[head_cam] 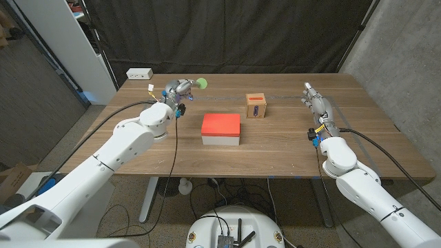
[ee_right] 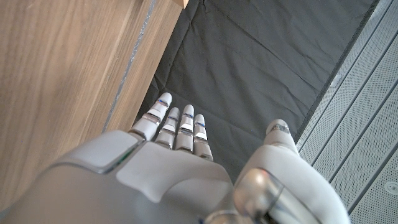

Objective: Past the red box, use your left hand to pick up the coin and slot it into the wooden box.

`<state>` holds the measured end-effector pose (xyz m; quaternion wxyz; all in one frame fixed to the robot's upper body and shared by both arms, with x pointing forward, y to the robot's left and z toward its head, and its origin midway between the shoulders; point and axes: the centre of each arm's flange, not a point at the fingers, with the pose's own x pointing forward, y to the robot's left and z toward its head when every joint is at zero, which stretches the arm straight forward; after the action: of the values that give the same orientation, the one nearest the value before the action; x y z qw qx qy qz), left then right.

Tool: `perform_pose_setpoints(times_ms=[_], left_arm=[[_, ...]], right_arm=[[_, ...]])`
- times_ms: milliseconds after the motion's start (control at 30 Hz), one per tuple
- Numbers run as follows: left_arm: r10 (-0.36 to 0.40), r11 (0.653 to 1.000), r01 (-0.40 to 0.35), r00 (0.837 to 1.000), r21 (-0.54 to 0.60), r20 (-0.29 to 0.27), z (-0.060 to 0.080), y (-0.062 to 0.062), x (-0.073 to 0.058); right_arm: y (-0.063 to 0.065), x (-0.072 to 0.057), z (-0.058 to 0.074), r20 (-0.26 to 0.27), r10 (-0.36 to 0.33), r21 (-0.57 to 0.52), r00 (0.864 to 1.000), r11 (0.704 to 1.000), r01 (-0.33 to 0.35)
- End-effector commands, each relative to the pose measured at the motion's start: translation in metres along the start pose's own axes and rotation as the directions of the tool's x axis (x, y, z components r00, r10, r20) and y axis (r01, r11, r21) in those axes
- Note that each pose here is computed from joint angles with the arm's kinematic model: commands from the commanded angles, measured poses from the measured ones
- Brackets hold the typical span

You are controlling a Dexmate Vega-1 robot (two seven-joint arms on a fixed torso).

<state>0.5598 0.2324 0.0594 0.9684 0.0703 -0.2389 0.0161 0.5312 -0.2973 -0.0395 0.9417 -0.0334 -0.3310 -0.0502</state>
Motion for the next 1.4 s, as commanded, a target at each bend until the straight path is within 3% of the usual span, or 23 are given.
perform_pose_setpoints(times_ms=[33,433,633,867,1067,1233,1400], left_arm=[[0.042,0.984,-0.056,0.996,0.171,0.082,0.025,-0.016,0.004],[0.038,0.940,-0.082,0.990,0.330,0.138,0.051,-0.039,0.011],[0.028,0.895,-0.105,0.983,0.434,0.180,0.062,-0.051,0.017],[0.002,0.863,-0.103,0.980,0.495,0.201,0.072,-0.057,0.023],[-0.026,0.801,-0.116,0.974,0.588,0.227,0.086,-0.068,0.027],[-0.047,0.706,-0.146,0.967,0.693,0.252,0.099,-0.084,0.032],[-0.075,0.669,-0.142,0.964,0.730,0.256,0.104,-0.094,0.036]], right_arm=[[-0.006,-0.005,-0.003,0.001,-0.011,0.012,1.000,1.000,0.011],[-0.013,-0.010,-0.006,-0.001,-0.020,0.020,1.000,1.000,0.020],[-0.015,-0.012,-0.007,-0.004,-0.028,0.025,1.000,0.999,0.028],[-0.016,-0.013,-0.008,-0.005,-0.029,0.031,1.000,0.999,0.029],[-0.017,-0.015,-0.010,-0.007,-0.033,0.043,0.999,0.999,0.033],[-0.017,-0.016,-0.011,-0.010,-0.035,0.046,0.999,0.998,0.035],[-0.018,-0.016,-0.011,-0.009,-0.037,0.047,0.999,0.998,0.038]])
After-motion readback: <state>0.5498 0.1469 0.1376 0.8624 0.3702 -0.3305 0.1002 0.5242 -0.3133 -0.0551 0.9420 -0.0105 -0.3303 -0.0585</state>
